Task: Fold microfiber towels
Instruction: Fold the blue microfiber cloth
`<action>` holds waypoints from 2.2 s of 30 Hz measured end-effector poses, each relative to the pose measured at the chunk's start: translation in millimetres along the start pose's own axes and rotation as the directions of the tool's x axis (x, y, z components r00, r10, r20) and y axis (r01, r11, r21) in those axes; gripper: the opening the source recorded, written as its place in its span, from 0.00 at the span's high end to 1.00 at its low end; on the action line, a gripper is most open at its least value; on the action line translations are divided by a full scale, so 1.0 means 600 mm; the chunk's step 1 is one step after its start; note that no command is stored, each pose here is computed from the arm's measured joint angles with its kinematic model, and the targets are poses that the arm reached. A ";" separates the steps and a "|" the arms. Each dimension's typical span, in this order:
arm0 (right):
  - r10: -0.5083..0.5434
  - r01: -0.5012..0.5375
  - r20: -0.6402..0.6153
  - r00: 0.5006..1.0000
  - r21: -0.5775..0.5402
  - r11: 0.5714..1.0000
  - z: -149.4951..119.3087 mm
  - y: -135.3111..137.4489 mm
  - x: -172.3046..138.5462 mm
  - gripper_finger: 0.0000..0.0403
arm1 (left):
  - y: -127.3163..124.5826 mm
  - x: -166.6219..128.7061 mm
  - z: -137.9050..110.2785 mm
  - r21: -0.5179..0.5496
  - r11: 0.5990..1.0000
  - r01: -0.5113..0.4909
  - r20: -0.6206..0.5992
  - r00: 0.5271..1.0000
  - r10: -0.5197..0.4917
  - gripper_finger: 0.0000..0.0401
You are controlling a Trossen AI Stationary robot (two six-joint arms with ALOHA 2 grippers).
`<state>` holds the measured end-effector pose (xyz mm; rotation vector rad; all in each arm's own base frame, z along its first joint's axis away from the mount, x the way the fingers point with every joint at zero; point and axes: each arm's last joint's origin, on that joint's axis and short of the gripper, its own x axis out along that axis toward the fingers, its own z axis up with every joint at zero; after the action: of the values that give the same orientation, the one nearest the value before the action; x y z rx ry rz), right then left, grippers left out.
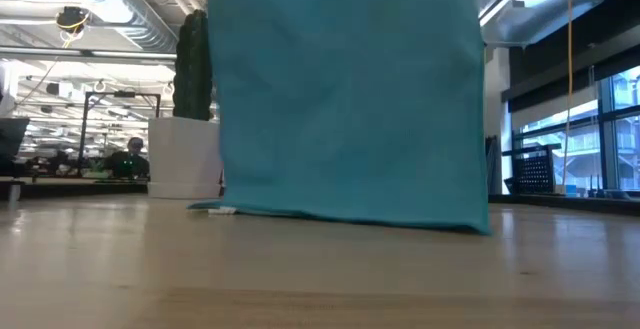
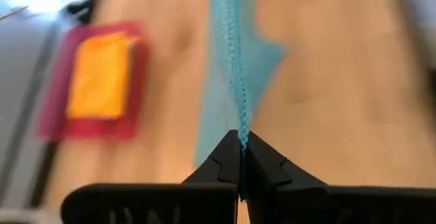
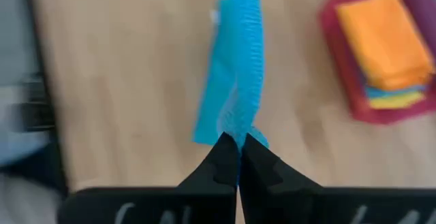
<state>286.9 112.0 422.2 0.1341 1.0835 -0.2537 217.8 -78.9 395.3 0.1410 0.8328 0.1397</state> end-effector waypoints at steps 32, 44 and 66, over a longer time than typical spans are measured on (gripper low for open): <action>-0.074 0.072 -0.125 0.989 -0.023 0.997 -0.033 0.013 0.089 1.00 | 0.005 0.076 -0.048 -0.064 0.998 -0.017 -0.195 0.981 0.004 1.00; -0.075 0.076 -0.163 0.984 0.003 0.997 -0.092 -0.043 0.211 1.00 | 0.029 0.197 -0.120 -0.029 0.999 -0.036 -0.245 0.969 0.028 1.00; -0.393 0.400 -0.178 0.902 0.003 0.917 -0.109 -0.174 0.276 1.00 | 0.149 0.237 -0.122 0.017 0.980 -0.200 -0.194 0.961 0.199 1.00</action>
<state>276.5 3.4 246.8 -0.0334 1.2765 -0.6415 251.7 39.3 259.6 0.2118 1.0133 0.3491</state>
